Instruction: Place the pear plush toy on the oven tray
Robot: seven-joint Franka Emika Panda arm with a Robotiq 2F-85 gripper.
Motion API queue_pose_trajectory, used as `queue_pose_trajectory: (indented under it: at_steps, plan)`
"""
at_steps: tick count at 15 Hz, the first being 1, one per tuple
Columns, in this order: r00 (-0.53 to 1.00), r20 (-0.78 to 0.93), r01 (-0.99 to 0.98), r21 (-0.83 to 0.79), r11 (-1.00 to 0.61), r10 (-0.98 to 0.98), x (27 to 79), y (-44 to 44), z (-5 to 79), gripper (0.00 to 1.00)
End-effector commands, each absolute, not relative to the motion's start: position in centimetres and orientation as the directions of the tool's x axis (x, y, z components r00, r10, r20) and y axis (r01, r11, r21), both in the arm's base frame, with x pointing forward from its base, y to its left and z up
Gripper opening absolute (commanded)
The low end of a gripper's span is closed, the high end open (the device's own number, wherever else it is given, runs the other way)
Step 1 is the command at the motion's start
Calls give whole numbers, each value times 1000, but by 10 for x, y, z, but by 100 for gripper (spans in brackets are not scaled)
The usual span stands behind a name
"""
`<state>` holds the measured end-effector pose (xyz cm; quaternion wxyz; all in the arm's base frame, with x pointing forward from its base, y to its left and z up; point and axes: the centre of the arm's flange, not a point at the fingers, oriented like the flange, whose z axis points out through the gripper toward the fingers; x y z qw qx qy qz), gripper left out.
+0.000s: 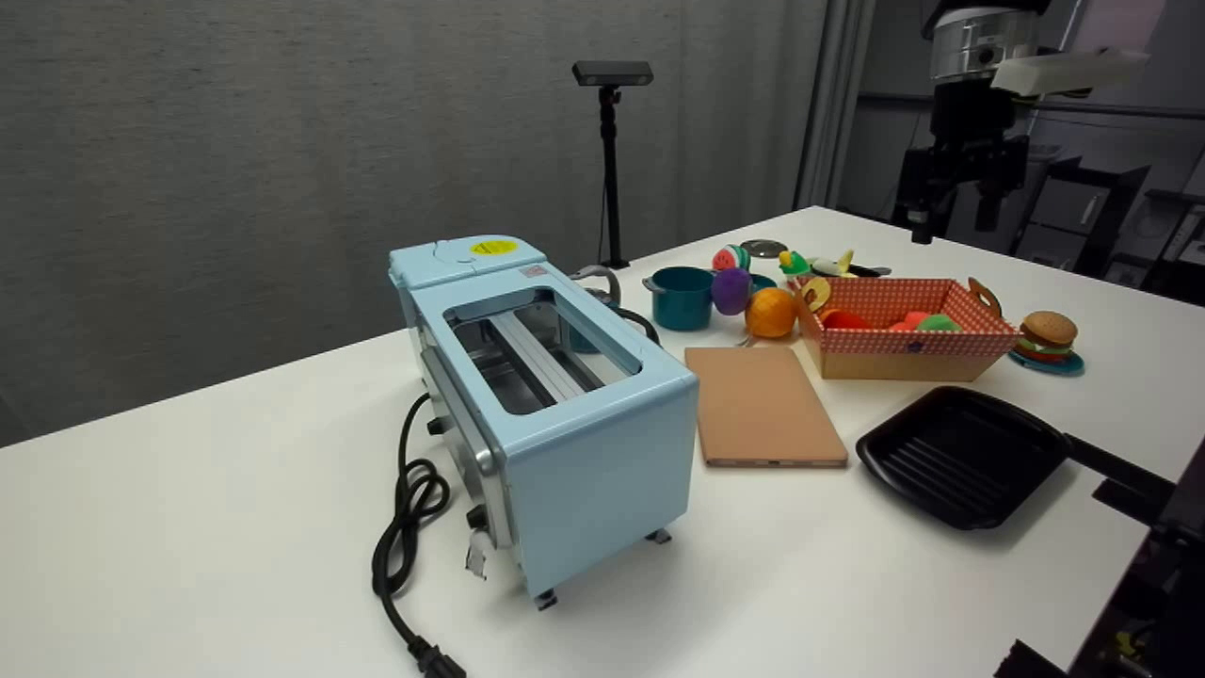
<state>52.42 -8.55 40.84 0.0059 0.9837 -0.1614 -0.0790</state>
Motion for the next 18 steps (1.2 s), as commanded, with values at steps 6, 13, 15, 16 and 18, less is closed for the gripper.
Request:
queue_pose_trajectory:
  at_steps: [6, 13, 15, 16, 18]
  plan:
    - [933, -163, -319, 44, -947, -321, 543, -89, 397, 100]
    - [933, -160, -319, 43, -947, -321, 544, -90, 398, 100]
    - [933, -159, -319, 43, -947, -321, 544, -90, 398, 100]
    - [933, -159, -319, 43, -947, -321, 544, -90, 398, 100]
    - [931, -170, -320, 44, -946, -323, 545, -91, 396, 100]
